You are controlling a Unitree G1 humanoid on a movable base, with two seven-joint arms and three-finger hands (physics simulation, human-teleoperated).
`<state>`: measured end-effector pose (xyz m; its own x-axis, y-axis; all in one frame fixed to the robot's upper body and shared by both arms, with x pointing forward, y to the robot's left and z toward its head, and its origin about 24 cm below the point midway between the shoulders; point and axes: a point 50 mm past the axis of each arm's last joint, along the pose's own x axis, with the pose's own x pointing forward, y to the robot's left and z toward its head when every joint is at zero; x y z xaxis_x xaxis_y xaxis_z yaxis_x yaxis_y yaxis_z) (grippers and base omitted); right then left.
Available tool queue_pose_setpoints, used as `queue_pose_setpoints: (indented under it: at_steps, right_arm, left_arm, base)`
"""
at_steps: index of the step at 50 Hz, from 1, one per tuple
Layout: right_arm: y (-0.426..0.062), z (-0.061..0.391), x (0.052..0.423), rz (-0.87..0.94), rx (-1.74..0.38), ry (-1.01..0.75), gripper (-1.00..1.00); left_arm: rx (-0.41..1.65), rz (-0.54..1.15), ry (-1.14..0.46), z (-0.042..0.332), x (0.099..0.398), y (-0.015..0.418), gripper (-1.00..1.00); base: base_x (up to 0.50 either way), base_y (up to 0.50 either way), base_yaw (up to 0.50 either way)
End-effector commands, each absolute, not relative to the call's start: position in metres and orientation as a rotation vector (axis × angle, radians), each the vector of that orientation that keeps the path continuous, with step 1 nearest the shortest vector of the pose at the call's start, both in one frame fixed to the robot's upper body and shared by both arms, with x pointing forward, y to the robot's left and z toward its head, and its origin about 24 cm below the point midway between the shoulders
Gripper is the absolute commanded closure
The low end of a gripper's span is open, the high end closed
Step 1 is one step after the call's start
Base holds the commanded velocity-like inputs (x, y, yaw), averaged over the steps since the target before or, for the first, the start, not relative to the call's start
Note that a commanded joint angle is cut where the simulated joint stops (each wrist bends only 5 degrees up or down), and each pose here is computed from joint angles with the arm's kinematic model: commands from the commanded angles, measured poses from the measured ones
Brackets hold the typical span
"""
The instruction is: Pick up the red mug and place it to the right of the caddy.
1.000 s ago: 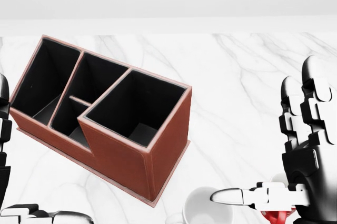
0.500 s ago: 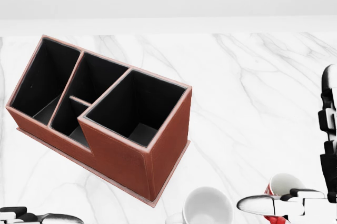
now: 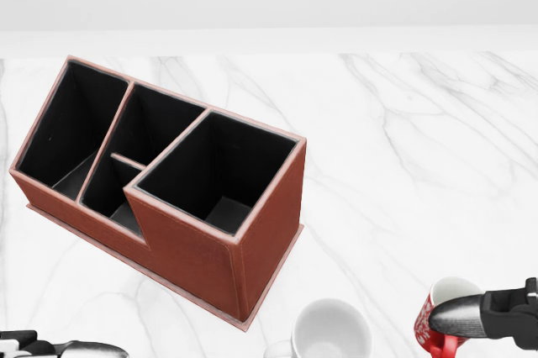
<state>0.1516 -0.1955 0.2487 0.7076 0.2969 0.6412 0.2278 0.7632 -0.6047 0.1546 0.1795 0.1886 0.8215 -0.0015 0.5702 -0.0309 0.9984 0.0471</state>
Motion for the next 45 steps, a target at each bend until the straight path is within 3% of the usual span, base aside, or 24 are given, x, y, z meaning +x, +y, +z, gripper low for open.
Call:
queue_pose_setpoints:
  at_steps: [1,6,18,45]
  right_arm:
    - [-0.199,0.257,0.154,0.073,-0.932,-0.752,-1.0]
    - [-0.199,0.254,0.155,0.075,-1.064,-0.662,-1.0]
    - [-0.213,0.254,0.159,-0.03,-1.129,-0.582,-1.0]
    - [-0.238,0.216,0.171,-0.081,-1.079,-0.31,-1.0]
  left_arm:
    - [0.055,0.013,-0.603,0.188,0.154,0.179,-1.0]
    - [0.054,0.008,-0.597,0.187,0.156,0.177,-1.0]
    - [0.053,0.004,-0.585,0.185,0.156,0.176,-1.0]
    - [0.051,0.006,-0.586,0.185,0.155,0.177,-1.0]
  base:
    - [0.0,0.0,0.0]
    - [0.0,0.0,0.0]
    - [0.0,0.0,0.0]
    - [0.0,0.0,0.0]
